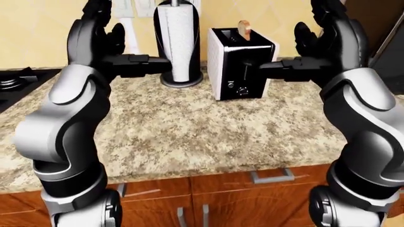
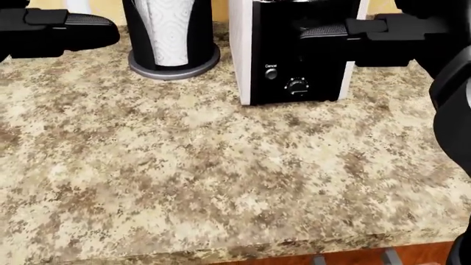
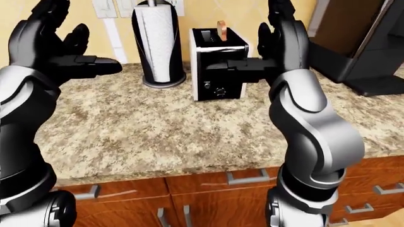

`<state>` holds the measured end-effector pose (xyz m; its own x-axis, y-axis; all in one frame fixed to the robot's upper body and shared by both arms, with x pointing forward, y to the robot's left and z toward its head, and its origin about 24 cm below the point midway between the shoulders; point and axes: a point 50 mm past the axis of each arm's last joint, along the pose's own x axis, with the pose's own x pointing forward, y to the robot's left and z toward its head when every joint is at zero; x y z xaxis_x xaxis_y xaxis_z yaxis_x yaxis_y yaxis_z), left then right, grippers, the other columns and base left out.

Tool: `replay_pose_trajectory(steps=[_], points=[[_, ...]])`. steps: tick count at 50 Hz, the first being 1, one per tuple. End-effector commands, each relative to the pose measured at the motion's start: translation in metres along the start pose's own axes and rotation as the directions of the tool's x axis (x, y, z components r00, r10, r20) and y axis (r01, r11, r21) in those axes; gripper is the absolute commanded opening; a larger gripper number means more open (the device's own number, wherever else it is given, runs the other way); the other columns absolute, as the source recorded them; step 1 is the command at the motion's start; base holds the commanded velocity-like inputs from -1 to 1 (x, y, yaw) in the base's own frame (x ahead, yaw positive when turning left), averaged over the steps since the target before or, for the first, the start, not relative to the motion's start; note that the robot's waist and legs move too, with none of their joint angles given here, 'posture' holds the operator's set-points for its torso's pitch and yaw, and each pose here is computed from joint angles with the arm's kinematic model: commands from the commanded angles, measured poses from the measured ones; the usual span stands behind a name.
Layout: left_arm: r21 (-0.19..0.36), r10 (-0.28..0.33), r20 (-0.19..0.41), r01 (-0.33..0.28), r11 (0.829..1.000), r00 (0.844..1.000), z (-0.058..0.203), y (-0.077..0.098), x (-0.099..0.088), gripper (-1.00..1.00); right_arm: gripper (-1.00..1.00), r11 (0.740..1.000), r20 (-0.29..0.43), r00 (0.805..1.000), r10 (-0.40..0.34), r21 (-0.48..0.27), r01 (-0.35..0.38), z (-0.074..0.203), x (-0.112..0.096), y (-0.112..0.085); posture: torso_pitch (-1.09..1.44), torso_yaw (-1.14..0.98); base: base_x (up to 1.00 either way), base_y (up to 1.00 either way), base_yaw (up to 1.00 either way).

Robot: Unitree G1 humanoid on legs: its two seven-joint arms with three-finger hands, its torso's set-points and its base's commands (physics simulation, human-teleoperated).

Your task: Push down the lever of the toaster to turn it on.

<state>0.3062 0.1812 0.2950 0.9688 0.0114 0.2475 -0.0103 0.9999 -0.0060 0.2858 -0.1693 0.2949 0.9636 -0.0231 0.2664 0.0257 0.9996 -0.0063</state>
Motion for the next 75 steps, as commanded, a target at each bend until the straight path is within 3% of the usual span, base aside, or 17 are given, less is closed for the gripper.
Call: replay_pose_trajectory(steps=[1,6,8,9,16,28,37,45,47,53,75], points=[[0.002,-0.052,0.026,0.052,0.999,0.998,0.015,-0.008,-0.002,1.00,1.00,1.000,0.079,0.997,0.003,0.004,-0.003,0.014,-0.001,0.000,-0.20,0.00,0.00,0.00,0.00],[0.020,-0.072,-0.007,0.072,0.997,0.997,0.009,-0.012,-0.001,1.00,1.00,1.000,0.076,0.997,0.006,0.002,-0.006,0.014,-0.001,0.002,-0.25,0.00,0.00,0.00,0.00],[0.023,-0.064,0.063,0.063,0.998,0.996,0.010,-0.010,-0.004,1.00,1.00,1.000,0.071,0.997,0.007,0.001,-0.007,0.011,-0.001,0.002,-0.26,0.00,0.00,0.00,0.00],[0.024,-0.061,0.046,0.060,0.998,0.997,0.008,-0.010,-0.003,1.00,1.00,1.000,0.069,0.998,0.008,0.001,-0.008,0.010,-0.001,0.002,-0.26,0.00,0.00,0.00,0.00],[0.023,-0.049,0.070,0.048,0.999,0.996,0.007,-0.010,-0.003,1.00,1.00,1.000,0.061,0.998,0.030,-0.010,-0.030,0.006,0.004,0.011,-0.26,0.00,0.00,0.00,0.00],[-0.019,-0.029,0.095,0.031,0.999,0.995,0.012,-0.007,-0.003,1.00,1.00,0.997,0.032,0.998,0.055,-0.058,-0.053,-0.006,0.036,0.028,-0.26,0.00,0.00,0.00,0.00],[0.005,-0.084,0.035,0.083,0.996,0.996,0.012,-0.017,-0.002,1.00,1.00,0.996,0.011,0.997,0.070,-0.062,-0.069,-0.010,0.047,0.036,-0.34,0.00,0.00,0.00,0.00],[0.033,-0.092,0.038,0.090,0.995,0.995,0.011,-0.019,-0.002,1.00,1.00,0.996,0.008,0.998,0.064,-0.054,-0.064,-0.011,0.049,0.035,-0.42,0.00,0.00,0.00,0.00],[-0.002,-0.077,0.094,0.078,0.997,0.993,0.016,-0.016,-0.005,1.00,1.00,0.996,-0.001,0.998,0.065,-0.059,-0.065,-0.015,0.050,0.036,-0.43,0.00,0.00,0.00,0.00],[-0.025,-0.068,0.115,0.071,0.997,0.991,0.019,-0.013,-0.006,1.00,1.00,0.996,-0.018,0.998,0.068,-0.057,-0.069,-0.023,0.056,0.037,-0.43,0.00,0.00,0.00,0.00],[-0.033,-0.058,0.123,0.062,0.998,0.991,0.021,-0.011,-0.006,1.00,1.00,0.990,-0.066,0.990,0.125,-0.060,-0.129,-0.036,0.048,0.056,-0.43,0.00,0.00,0.00,0.00]])
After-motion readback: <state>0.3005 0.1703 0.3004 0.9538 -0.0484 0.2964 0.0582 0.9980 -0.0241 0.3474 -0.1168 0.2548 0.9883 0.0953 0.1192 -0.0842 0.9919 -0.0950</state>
